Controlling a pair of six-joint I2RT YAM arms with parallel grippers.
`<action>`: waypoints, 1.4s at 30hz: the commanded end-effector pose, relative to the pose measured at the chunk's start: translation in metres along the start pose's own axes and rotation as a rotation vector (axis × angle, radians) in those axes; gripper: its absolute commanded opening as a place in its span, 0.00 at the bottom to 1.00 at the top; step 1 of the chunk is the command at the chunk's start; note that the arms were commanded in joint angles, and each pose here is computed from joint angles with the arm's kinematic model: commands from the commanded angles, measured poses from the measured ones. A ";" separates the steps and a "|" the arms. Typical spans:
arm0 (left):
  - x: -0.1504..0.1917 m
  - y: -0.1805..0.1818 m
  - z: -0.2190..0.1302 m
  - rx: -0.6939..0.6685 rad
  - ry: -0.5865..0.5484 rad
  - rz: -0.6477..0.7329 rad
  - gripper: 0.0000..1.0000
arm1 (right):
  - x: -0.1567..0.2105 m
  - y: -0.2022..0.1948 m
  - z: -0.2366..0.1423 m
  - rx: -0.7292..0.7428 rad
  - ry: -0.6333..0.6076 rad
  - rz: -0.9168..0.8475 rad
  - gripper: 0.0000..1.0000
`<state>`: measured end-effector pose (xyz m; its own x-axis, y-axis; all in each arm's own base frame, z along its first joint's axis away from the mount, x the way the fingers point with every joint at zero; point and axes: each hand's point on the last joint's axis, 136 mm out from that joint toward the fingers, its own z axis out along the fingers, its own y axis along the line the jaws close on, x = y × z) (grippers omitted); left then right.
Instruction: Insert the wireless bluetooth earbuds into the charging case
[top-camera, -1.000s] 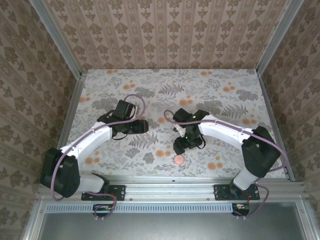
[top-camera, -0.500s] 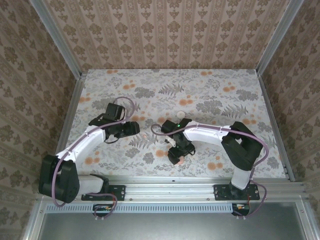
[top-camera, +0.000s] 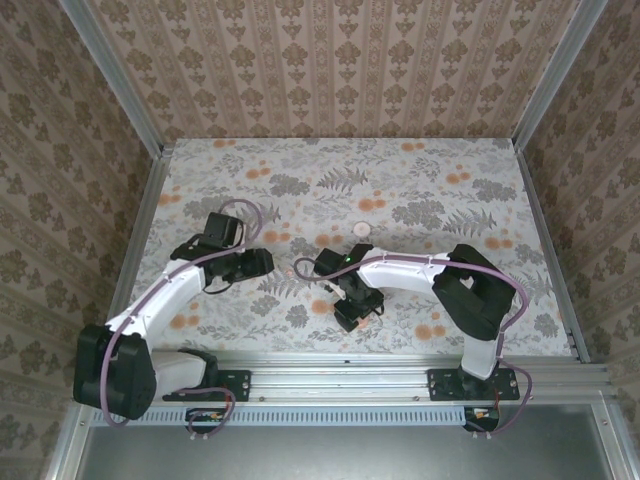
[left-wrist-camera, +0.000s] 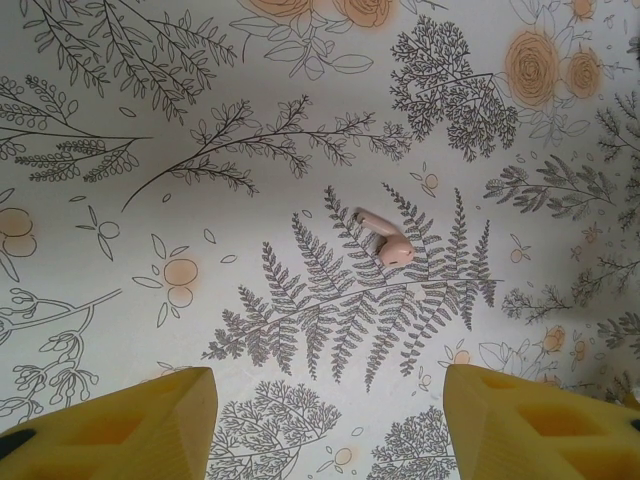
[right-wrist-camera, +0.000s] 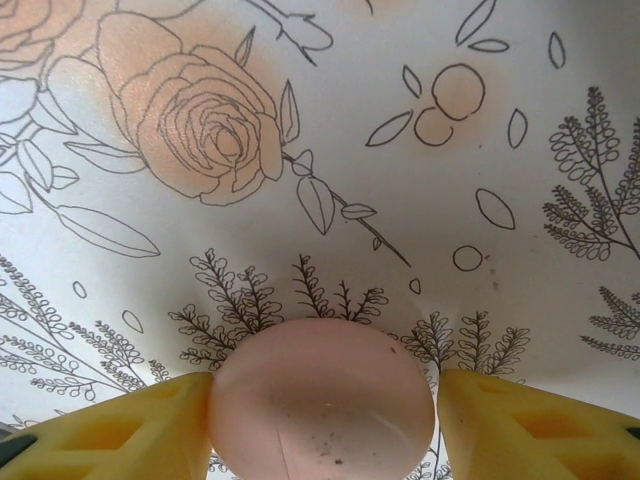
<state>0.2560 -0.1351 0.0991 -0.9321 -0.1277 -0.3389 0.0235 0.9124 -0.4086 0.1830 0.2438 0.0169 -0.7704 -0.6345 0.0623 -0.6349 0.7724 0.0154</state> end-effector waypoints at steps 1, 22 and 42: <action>0.006 0.001 -0.003 0.007 0.010 -0.008 0.62 | 0.004 -0.005 0.005 0.041 0.018 0.023 0.59; -0.025 -0.082 -0.055 0.447 -0.610 0.443 0.59 | -0.078 -0.006 -0.109 -0.609 -0.580 0.679 0.43; 0.038 -0.140 -0.084 0.625 -0.879 1.057 0.56 | -0.120 0.026 -0.206 -1.080 -0.884 0.697 0.40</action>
<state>0.1923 -0.2313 0.2017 0.0146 0.0995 -0.9949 0.8774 0.4760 0.0605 0.2747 0.3377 0.1856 -0.9262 0.3170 -0.2041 -0.0593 0.4121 0.9092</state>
